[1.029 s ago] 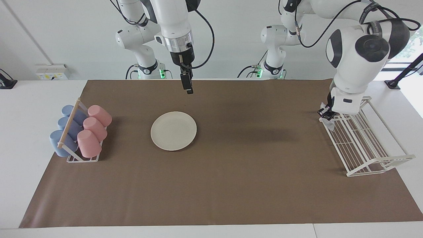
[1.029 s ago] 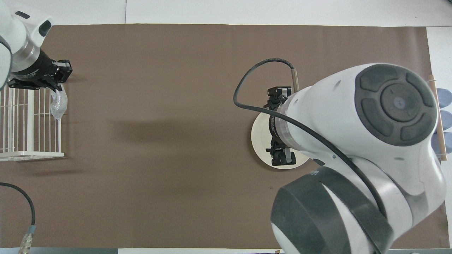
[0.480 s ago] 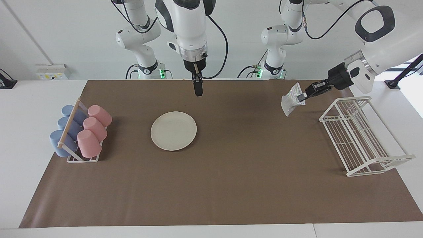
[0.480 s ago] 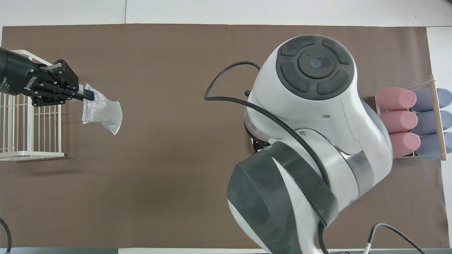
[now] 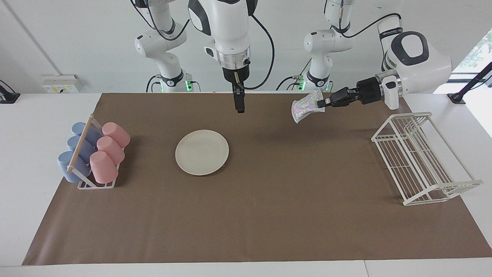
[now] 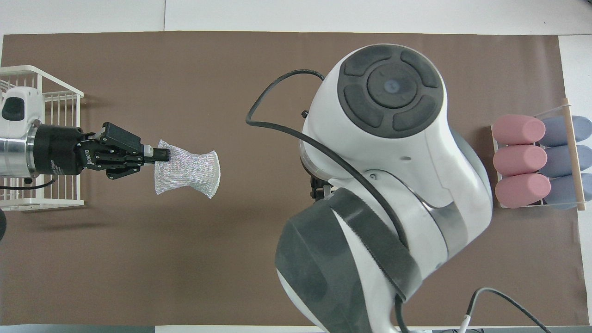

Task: Wipe plate with sponge
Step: 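Carry the sponge with the left gripper while the right gripper approaches it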

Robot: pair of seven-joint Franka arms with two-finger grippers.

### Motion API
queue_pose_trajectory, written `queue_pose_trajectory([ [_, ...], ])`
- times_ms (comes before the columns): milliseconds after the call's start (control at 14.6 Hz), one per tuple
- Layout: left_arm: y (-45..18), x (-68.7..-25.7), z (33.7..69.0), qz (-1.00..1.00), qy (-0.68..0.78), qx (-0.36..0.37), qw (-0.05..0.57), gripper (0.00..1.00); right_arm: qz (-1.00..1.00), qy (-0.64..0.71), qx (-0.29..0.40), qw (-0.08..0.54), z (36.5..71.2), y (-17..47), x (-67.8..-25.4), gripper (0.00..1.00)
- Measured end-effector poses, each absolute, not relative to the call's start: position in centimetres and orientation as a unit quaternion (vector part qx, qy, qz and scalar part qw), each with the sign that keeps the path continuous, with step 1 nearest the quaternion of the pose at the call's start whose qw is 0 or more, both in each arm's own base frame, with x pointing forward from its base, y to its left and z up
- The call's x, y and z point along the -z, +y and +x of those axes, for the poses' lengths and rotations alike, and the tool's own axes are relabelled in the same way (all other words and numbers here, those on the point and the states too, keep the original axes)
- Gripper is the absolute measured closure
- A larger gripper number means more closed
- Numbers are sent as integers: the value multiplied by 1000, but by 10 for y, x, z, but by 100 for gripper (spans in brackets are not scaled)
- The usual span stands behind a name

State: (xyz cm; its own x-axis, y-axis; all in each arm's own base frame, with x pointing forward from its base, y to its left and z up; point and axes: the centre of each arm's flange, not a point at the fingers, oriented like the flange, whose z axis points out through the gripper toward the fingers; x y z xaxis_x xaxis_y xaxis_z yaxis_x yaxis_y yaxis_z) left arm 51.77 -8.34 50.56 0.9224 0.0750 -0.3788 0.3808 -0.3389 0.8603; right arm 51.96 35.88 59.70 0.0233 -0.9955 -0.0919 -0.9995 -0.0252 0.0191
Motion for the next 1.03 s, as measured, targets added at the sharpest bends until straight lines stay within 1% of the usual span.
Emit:
queue_pose_trajectory([
  [137, -87, -485, 512, 778, 143, 136, 596, 96, -725, 687, -40, 25, 511, 384, -589, 0],
  [412, -103, -455, 497, 735, 137, 127, 651, 96, -741, 670, -39, 27, 498, 427, -578, 0],
  [549, -109, -449, 493, 726, 136, 126, 662, 96, -744, 666, -39, 34, 495, 434, -581, 0],
  [823, -130, -443, 484, 716, 128, 137, 673, 96, -761, 646, -44, 39, 476, 463, -576, 0],
  [1029, -136, -442, 479, 715, 125, 142, 673, 96, -762, 644, -45, 42, 475, 467, -575, 0],
])
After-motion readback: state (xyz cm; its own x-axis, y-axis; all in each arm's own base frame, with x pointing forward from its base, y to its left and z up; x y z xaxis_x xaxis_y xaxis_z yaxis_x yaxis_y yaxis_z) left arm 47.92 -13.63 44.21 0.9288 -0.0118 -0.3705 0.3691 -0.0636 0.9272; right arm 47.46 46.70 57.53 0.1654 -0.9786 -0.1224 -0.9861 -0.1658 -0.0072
